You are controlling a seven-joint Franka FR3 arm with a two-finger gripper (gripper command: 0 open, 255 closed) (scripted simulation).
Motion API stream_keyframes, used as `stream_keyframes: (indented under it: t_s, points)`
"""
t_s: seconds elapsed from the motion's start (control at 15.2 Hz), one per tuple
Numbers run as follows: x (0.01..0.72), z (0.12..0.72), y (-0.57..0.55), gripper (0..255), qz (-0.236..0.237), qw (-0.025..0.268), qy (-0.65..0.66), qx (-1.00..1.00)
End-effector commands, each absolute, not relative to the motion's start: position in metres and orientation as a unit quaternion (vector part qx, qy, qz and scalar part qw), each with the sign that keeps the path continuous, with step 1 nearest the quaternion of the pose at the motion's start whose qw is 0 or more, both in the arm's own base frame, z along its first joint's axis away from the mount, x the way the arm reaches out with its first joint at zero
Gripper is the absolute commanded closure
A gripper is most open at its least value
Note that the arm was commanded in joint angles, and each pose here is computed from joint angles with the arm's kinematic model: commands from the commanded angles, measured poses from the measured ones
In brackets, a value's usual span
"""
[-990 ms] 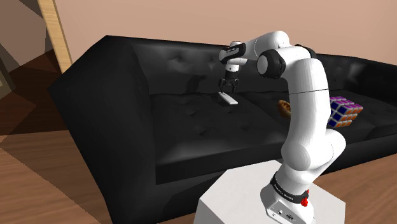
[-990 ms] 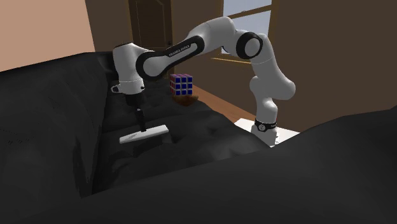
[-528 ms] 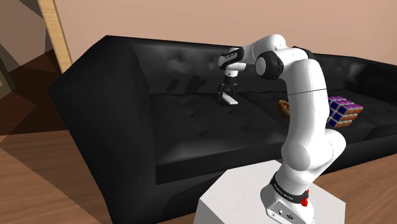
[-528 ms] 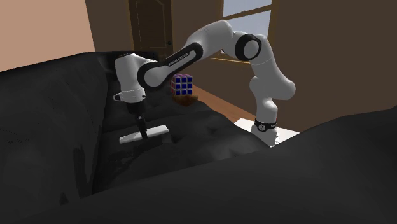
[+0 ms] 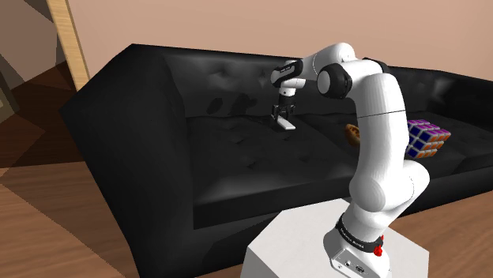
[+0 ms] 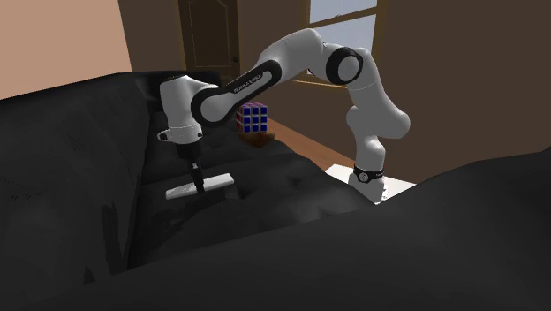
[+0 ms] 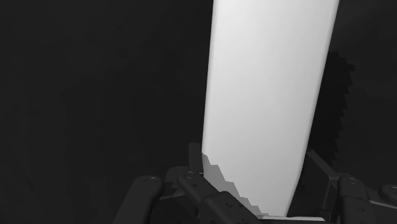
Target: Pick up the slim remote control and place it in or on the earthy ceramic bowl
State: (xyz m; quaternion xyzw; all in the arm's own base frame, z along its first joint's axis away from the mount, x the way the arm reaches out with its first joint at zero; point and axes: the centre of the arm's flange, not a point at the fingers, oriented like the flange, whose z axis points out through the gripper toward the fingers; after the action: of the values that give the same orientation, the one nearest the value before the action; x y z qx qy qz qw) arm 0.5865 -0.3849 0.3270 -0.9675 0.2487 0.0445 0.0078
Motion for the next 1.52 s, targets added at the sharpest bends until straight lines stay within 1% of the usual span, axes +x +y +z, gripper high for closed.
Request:
stream_keyframes:
  t_s: [0.0, 0.53, 1.45]
  points:
    - [0.586, 0.327, -0.385, 255, 0.045, 0.008, 0.249, -0.968]
    - [0.586, 0.327, -0.385, 255, 0.045, 0.008, 0.249, -0.968]
    - [0.586, 0.4, -0.385, 255, 0.045, 0.008, 0.249, -0.968]
